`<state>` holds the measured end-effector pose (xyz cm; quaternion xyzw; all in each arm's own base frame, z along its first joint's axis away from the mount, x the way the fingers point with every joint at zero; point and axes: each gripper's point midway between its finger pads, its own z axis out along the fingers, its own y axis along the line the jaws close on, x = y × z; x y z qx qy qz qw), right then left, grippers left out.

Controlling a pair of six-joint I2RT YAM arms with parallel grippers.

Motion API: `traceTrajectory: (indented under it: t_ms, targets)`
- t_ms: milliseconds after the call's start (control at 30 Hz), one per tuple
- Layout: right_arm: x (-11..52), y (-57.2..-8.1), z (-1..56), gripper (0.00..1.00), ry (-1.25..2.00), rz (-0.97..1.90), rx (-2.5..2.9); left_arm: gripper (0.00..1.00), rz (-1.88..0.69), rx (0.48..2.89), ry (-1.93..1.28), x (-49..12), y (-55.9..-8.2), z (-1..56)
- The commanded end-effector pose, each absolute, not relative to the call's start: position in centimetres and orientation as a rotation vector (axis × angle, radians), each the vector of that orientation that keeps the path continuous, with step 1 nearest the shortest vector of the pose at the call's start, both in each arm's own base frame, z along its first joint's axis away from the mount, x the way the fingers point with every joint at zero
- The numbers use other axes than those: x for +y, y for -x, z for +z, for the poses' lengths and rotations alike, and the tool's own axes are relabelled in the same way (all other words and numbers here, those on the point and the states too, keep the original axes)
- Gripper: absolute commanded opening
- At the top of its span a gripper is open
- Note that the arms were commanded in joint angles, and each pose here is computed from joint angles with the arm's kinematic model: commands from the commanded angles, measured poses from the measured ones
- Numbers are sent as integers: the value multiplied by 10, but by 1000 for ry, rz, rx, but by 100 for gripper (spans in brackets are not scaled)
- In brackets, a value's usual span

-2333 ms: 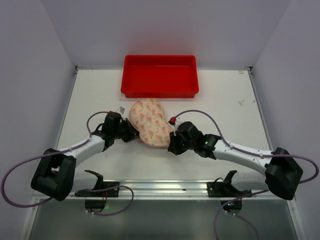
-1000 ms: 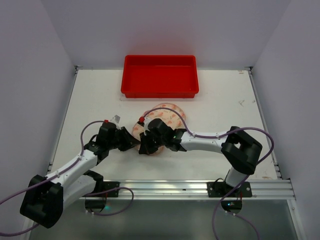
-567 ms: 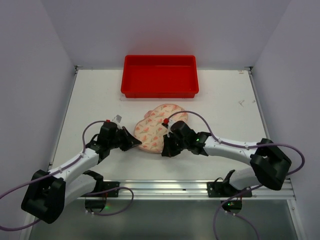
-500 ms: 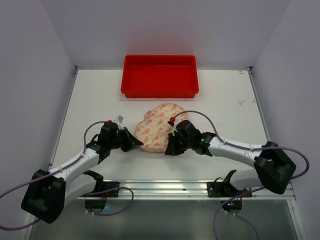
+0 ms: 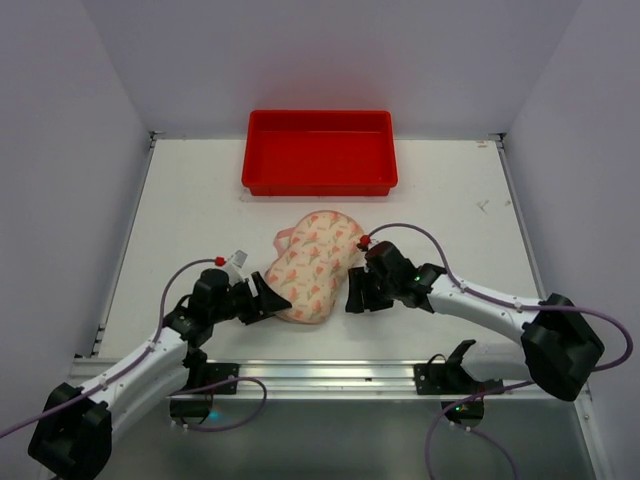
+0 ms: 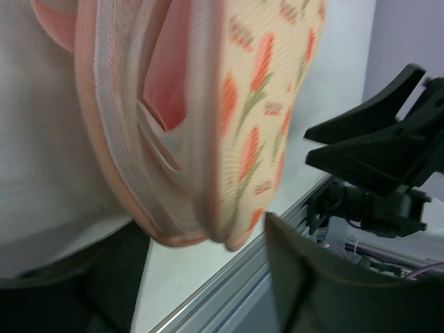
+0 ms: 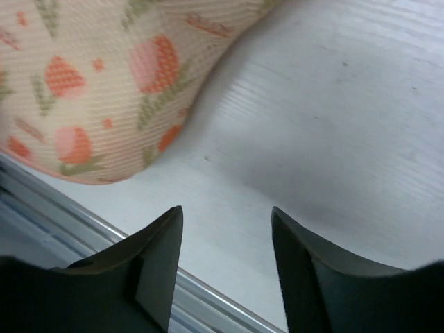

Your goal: Unzip the laundry bag and remove the bra

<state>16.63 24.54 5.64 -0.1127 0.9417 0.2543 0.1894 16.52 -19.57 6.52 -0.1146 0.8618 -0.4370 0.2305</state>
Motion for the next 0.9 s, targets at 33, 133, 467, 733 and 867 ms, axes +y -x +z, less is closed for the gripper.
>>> traceTrajectory:
  t_ms: [33, 133, 467, 733, 867]
  targets:
    - [216, -165, 65, 75, 269, 574, 2647, 80, -1120, 2411, 270, -186, -154, 60]
    - [214, -170, 91, 92, 252, 596, 2570, 86, -911, 2398, 274, -167, -173, 77]
    - [207, -194, 166, 99, 185, 645, 2274, 76, -573, 2249, 12, -167, -273, 179]
    - [200, -191, 183, 99, 142, 711, 2162, 58, -708, 2446, -179, -215, -317, 123]
    - [196, -186, 184, 99, 127, 735, 2140, 53, -699, 2493, -181, -215, -326, 103]
